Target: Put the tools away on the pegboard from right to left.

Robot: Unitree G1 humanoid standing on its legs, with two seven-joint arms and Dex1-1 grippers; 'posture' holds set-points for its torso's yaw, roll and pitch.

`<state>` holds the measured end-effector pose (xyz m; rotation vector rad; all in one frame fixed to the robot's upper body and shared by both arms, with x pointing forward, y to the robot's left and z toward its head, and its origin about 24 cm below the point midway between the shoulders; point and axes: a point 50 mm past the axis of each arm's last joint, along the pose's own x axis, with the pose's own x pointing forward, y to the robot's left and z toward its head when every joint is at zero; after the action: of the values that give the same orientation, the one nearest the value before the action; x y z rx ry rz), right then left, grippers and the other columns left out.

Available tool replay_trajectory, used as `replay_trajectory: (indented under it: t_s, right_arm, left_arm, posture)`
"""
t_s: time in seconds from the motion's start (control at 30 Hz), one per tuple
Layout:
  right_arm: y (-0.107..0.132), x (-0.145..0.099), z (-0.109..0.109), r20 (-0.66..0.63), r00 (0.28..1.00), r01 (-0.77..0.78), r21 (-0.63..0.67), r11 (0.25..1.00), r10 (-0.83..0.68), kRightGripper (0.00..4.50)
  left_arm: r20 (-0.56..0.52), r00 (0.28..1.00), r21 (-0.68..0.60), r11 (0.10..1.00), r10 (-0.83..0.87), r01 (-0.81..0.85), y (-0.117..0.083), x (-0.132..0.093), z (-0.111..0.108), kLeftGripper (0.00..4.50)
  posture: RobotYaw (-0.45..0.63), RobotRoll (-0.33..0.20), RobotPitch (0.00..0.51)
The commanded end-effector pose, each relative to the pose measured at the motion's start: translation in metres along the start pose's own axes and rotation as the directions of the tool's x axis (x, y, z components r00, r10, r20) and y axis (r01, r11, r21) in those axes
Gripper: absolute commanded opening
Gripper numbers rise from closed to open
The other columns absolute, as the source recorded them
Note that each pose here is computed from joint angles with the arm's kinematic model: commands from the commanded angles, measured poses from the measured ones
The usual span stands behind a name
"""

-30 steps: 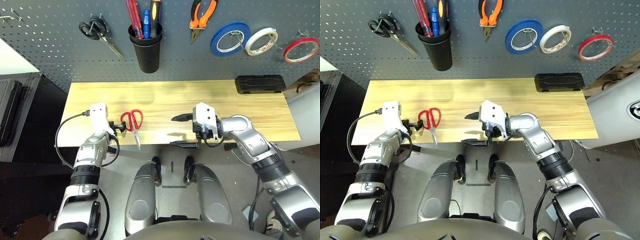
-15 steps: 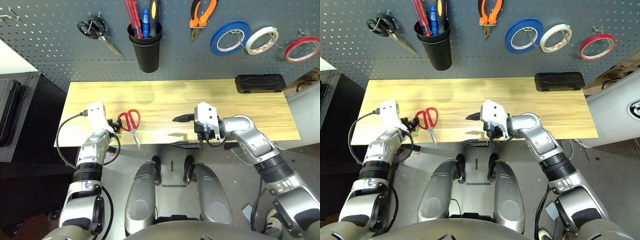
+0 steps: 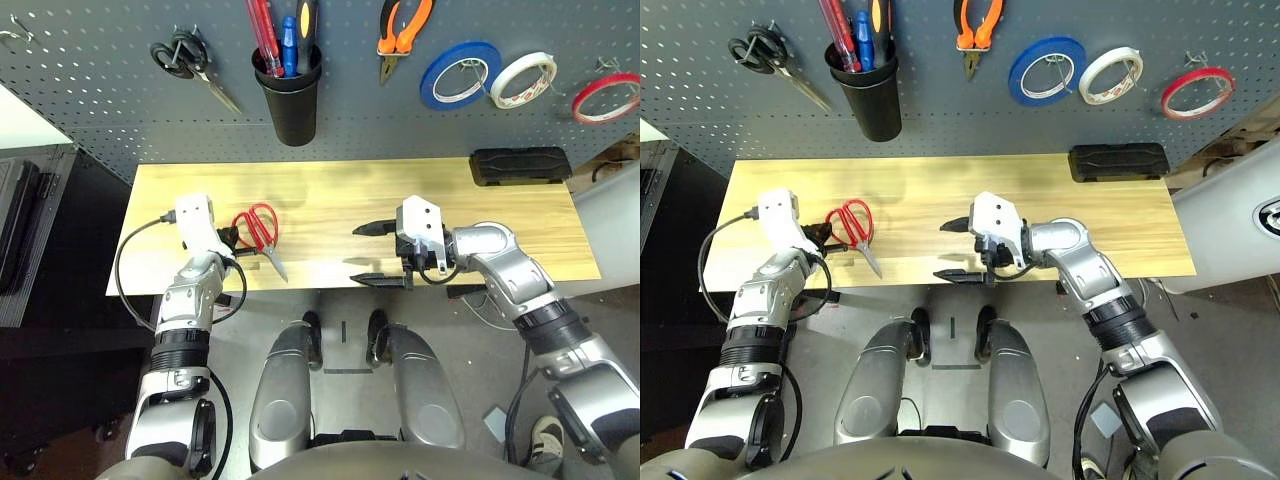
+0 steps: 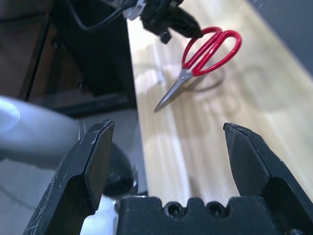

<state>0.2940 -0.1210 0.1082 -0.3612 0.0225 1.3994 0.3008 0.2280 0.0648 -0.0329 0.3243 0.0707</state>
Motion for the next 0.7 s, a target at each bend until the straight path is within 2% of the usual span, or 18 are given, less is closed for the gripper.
replay_trajectory:
  t_s: [0.03, 0.43, 0.7]
  right_arm:
    - [-0.003, -0.008, 0.006, 0.099, 0.995, 0.016, 0.008, 1.0, -0.017, 4.5]
    - [-0.03, -0.051, 0.064, 0.368, 0.919, 0.169, -0.045, 0.985, -0.141, 4.5]
    - [-0.037, -0.074, 0.085, 0.405, 0.904, 0.181, -0.068, 0.981, -0.139, 4.5]
  left_arm:
    - [0.027, 0.999, 0.007, 1.0, 0.017, -0.017, 0.007, -0.014, 0.009, 0.03]
    - [0.207, 0.978, 0.074, 0.996, 0.036, -0.052, 0.017, -0.047, 0.066, 0.03]
    - [0.271, 0.962, 0.122, 0.99, 0.041, -0.077, 0.028, -0.059, 0.087, 0.03]
  posture:
    - [0.02, 0.0, 0.28]
    - [0.07, 0.0, 0.23]
    - [0.07, 0.0, 0.214]
